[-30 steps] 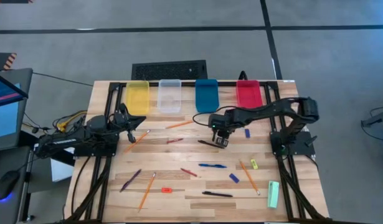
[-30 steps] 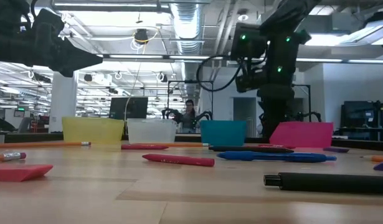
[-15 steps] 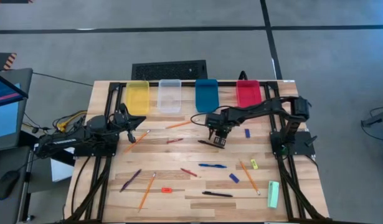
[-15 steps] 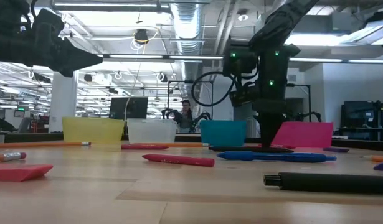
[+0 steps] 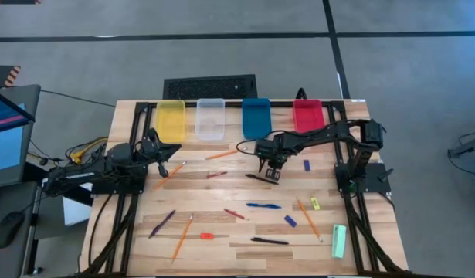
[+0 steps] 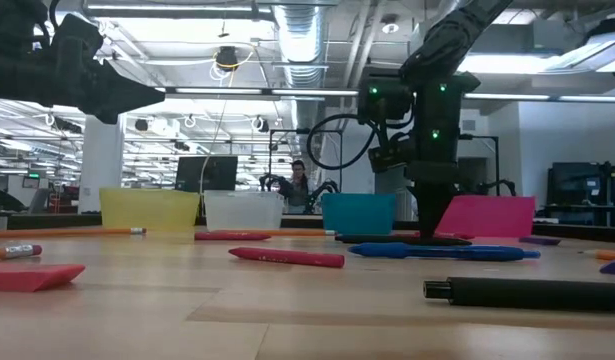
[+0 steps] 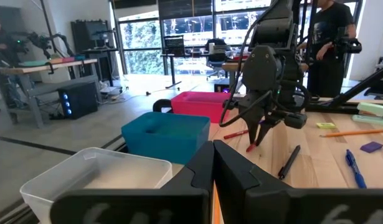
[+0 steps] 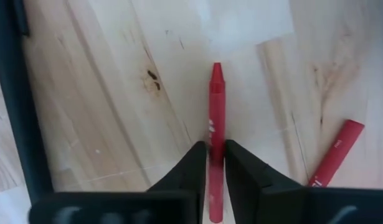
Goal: Sort crayons/erasers/pens/pencils in bins
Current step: Put the red crayon into the red bin
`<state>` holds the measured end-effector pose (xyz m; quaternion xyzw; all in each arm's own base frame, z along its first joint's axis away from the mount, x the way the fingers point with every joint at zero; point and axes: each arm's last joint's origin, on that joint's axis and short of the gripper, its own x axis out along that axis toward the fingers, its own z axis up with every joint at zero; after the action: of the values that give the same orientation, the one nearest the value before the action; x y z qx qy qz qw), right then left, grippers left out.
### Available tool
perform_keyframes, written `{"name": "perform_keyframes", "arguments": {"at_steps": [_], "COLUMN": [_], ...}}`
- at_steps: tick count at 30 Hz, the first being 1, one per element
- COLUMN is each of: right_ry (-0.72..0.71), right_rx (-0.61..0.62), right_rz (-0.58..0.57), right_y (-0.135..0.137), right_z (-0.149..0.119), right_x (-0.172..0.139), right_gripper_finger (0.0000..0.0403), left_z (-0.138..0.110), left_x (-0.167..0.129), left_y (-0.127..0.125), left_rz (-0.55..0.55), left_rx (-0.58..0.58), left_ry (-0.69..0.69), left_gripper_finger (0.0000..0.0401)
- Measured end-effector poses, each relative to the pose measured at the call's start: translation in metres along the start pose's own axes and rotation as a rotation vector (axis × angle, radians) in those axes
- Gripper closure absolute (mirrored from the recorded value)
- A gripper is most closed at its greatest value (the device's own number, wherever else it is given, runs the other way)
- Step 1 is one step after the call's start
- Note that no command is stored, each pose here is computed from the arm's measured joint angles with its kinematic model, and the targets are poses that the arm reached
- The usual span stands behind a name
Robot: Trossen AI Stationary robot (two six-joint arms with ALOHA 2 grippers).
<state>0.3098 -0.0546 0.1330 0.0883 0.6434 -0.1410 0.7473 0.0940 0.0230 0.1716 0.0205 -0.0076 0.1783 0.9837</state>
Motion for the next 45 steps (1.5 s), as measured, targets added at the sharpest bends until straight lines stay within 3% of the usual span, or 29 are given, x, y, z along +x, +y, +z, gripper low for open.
{"name": "perform_keyframes", "arguments": {"at_steps": [16,25,32,45], "right_ry": [0.004,0.001,0.008,0.024], "right_rx": [0.025,0.032,0.032,0.003], "right_rz": [0.015,0.016,0.015,0.035], "right_y": [-0.003,-0.003,-0.003,-0.001], "right_z": [0.000,0.000,0.002,0.017], "right_x": [0.001,0.001,-0.002,-0.023], "right_gripper_finger": [0.0348,0.0391,0.0373,0.0377], "left_z": [0.000,0.000,0.000,0.000], "left_x": [0.000,0.000,0.000,0.000], "left_y": [0.000,0.000,0.000,0.000], "left_rz": [0.000,0.000,0.000,0.000], "left_rx": [0.000,0.000,0.000,0.000], "left_ry": [0.000,0.000,0.000,0.000], "left_gripper_finger": [0.0401,0.0401,0.0401,0.0401]}}
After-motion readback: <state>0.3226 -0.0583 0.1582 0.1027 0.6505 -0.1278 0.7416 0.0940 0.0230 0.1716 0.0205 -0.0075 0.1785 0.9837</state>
